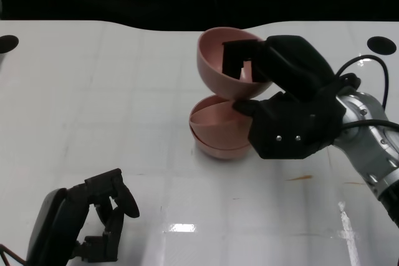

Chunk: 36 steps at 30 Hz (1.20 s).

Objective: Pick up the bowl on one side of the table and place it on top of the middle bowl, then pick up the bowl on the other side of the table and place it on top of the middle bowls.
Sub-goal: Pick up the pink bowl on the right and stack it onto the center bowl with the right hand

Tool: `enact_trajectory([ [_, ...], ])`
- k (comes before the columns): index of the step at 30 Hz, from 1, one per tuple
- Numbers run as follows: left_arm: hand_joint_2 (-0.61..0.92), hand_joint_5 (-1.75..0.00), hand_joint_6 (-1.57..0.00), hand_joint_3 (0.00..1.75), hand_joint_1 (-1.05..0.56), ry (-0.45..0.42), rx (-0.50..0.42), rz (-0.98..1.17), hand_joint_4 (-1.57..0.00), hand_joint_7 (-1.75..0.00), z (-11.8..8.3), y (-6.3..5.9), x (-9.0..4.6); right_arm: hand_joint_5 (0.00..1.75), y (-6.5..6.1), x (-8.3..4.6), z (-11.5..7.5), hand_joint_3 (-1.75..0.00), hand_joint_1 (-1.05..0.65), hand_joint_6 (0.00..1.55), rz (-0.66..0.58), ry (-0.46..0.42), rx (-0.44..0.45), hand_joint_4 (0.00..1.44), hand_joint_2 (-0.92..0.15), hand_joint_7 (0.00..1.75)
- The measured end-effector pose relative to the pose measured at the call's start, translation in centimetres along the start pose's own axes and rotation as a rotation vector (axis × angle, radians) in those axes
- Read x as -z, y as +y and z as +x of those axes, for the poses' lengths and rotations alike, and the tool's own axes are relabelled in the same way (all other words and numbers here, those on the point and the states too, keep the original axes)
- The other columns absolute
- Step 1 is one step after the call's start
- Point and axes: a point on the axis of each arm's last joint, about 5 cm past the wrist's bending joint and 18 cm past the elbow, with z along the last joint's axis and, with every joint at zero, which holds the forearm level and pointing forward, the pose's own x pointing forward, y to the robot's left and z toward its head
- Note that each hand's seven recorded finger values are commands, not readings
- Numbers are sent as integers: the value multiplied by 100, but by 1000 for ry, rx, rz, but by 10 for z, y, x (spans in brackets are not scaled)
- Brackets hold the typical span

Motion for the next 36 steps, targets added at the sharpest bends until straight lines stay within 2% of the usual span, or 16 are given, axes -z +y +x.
enact_trajectory([
  [7, 27, -172, -80, 155, -3, 7, 7, 6, -89, -154, 1, -1, -1, 175, 10, 7, -3, -122, -11, 90, 2, 0, -74, 92, -35, 133],
  [8, 27, -172, -80, 155, -3, 6, 9, 7, -89, -154, 1, -1, -1, 171, 11, 8, -3, -122, -11, 91, 1, 1, -93, 92, -35, 125],
  [10, 27, -172, -80, 155, -1, 4, 9, 7, -89, -154, 1, -1, -1, 157, 12, 9, -4, -116, -12, 95, 0, 8, -129, 91, -40, 94],
  [12, 27, -171, -80, 155, 0, 1, 10, 8, -89, -154, 2, -1, -2, 151, 12, 10, -4, -89, -14, 97, -3, 14, -152, 85, -51, 61],
  [13, 27, -171, -80, 155, 0, 1, 11, 9, -89, -154, 1, -2, -2, 151, 12, 10, -4, -79, -15, 99, -7, 18, -157, 82, -55, 50],
  [15, 27, -170, -81, 156, -1, 0, 12, 10, -89, -153, 1, -2, -2, 144, 11, 9, -4, -40, -21, 100, -15, 19, -158, 77, -74, 26],
  [16, 27, -170, -81, 156, -1, 0, 13, 10, -89, -153, 1, -2, -2, 143, 10, 8, -4, -30, -23, 100, -17, 16, -153, 76, -78, 20],
  [18, 27, -170, -81, 156, -1, 0, 14, 10, -89, -153, 1, -2, -2, 127, 9, 7, -3, -15, -34, 98, -19, 13, -147, 73, -89, 10],
  [21, 28, -170, -81, 155, -2, 0, 14, 10, -89, -152, 1, -2, -2, 101, 7, 8, -3, -17, -46, 95, -25, 14, -142, 70, -92, 4],
  [22, 28, -170, -81, 155, -2, 0, 14, 10, -89, -152, 1, -2, -2, 84, 6, 8, -4, -20, -51, 92, -31, 15, -143, 70, -92, 2],
  [25, 29, -170, -80, 153, -3, 2, 14, 10, -88, -152, 1, -2, -1, 56, 0, 9, -6, -24, -58, 82, -55, 10, -141, 65, -92, 0],
  [29, 30, -170, -80, 152, -3, 3, 15, 10, -88, -152, 1, -2, -1, 42, -2, 9, -9, -32, -65, 67, -67, 1, -140, 52, -92, 0],
  [36, 29, -171, -80, 152, -3, 7, 20, 13, -88, -153, 0, -2, 0, 35, -7, 5, -13, -38, -69, 56, -85, -10, -143, 43, -92, 0],
])
